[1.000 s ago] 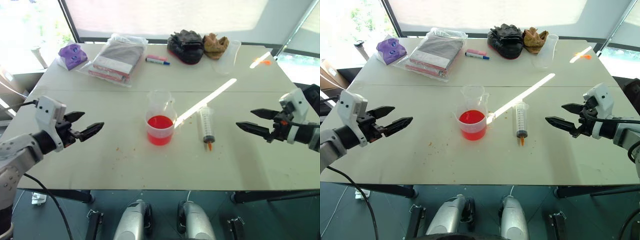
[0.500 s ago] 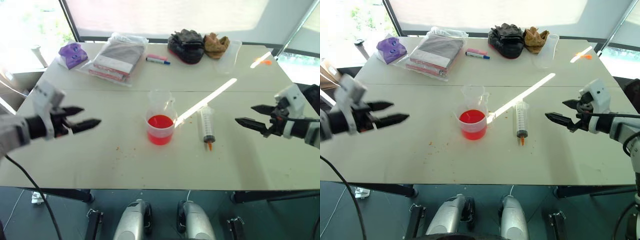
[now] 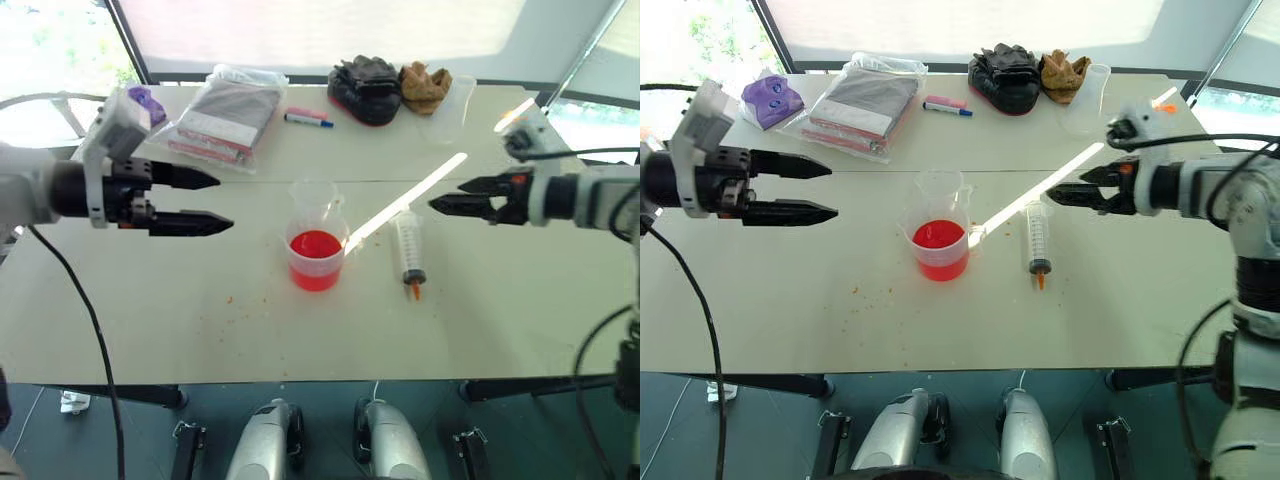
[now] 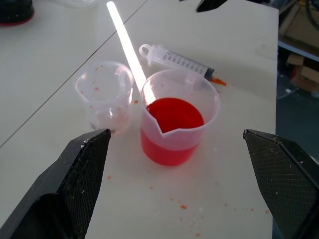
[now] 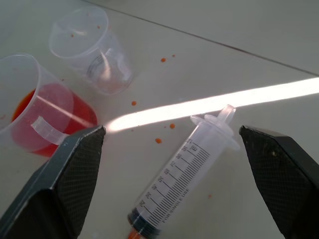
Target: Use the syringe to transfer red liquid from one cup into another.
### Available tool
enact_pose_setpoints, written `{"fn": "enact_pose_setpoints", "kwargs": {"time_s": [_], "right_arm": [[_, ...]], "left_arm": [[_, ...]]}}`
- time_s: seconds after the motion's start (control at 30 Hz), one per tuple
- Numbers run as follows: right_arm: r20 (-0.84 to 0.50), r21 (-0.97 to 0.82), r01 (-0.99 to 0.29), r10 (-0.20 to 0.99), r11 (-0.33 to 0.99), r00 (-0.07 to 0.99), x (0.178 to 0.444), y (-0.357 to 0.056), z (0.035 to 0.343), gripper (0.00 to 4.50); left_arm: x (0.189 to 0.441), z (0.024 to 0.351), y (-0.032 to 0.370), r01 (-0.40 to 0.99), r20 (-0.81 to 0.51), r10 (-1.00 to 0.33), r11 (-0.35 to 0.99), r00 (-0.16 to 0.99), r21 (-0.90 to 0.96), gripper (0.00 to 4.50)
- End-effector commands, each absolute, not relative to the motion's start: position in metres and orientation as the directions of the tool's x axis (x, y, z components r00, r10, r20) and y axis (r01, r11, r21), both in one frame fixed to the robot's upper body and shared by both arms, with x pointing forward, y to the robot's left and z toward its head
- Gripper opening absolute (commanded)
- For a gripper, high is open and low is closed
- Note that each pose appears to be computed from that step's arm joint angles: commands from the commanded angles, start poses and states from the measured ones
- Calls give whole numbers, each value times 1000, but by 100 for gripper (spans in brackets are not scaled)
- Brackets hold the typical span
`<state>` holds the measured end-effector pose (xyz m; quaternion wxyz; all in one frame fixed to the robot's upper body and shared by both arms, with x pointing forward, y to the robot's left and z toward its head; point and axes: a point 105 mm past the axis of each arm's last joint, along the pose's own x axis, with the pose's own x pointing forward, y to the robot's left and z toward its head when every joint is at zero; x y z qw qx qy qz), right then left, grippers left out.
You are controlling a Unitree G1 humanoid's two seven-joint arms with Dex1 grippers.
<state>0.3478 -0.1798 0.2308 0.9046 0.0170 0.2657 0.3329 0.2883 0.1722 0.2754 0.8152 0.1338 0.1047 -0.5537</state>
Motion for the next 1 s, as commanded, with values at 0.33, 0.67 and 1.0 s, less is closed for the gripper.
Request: {"fn": "enact_pose_setpoints", "kwargs": {"time_s": [0.33,0.67,1.0], "right_arm": [[-632,172,-425,431,889,645,383,-177,189,450],[-707,200,-449,445,871,549,390,-149,157,450],[-772,162,-348,338,924,539,401,-164,126,150]], "left_arm": [[280,261,167,891,-264,-851,434,455,136,449],[281,251,166,864,-238,-831,490,503,115,449],[278,240,163,845,-218,-818,527,533,89,450]]}}
